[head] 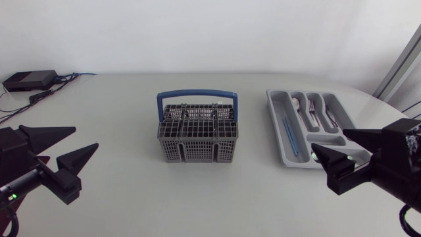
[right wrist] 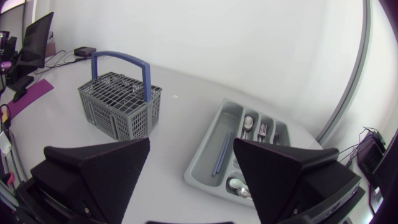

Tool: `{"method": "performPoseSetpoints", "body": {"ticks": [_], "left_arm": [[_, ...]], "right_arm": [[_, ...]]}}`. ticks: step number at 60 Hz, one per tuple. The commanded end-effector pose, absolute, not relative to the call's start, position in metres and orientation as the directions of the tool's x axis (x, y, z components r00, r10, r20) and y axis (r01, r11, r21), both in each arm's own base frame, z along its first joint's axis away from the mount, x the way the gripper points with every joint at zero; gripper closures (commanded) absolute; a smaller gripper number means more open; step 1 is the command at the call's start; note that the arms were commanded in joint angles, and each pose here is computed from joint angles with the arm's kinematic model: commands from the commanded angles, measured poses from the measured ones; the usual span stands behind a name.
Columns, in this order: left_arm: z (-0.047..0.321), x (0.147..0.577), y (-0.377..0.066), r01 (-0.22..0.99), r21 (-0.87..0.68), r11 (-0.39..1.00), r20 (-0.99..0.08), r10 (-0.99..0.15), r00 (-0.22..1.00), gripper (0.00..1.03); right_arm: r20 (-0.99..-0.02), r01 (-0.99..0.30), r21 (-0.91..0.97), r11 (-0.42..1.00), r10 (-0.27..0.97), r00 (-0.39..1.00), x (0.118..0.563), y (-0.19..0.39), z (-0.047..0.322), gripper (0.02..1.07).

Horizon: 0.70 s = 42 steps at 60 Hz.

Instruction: Unload the cutlery basket into the drawer organizer.

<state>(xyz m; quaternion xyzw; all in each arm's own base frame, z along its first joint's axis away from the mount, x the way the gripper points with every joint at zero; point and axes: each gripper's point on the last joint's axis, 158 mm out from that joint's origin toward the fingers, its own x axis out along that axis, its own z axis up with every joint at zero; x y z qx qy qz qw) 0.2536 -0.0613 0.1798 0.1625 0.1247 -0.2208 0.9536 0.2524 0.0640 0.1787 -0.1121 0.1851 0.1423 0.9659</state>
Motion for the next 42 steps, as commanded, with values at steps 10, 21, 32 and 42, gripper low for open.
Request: {"method": "performPoseSetpoints", "body": {"ticks": [10, 21, 32, 42], "left_arm": [[0.183, 0.257, -0.044, 0.407, 0.249, 0.879, -0.298, -0.331, 0.895, 0.04], [0.186, 0.257, -0.043, 0.392, 0.255, 0.884, -0.268, -0.325, 0.907, 0.04], [0.197, 0.245, -0.045, 0.366, 0.278, 0.888, -0.201, -0.319, 0.926, 0.04], [0.204, 0.238, -0.046, 0.346, 0.274, 0.897, -0.154, -0.314, 0.937, 0.04]], "right_arm": [[-0.350, -0.248, -0.212, 0.945, 0.163, 0.922, 0.247, 0.042, 0.184, 0.06], [-0.323, -0.224, -0.228, 0.948, 0.143, 0.936, 0.240, 0.036, 0.186, 0.06], [-0.307, -0.205, -0.228, 0.952, 0.130, 0.943, 0.237, 0.031, 0.189, 0.06], [-0.301, -0.199, -0.229, 0.953, 0.126, 0.945, 0.237, 0.030, 0.189, 0.06]]}}
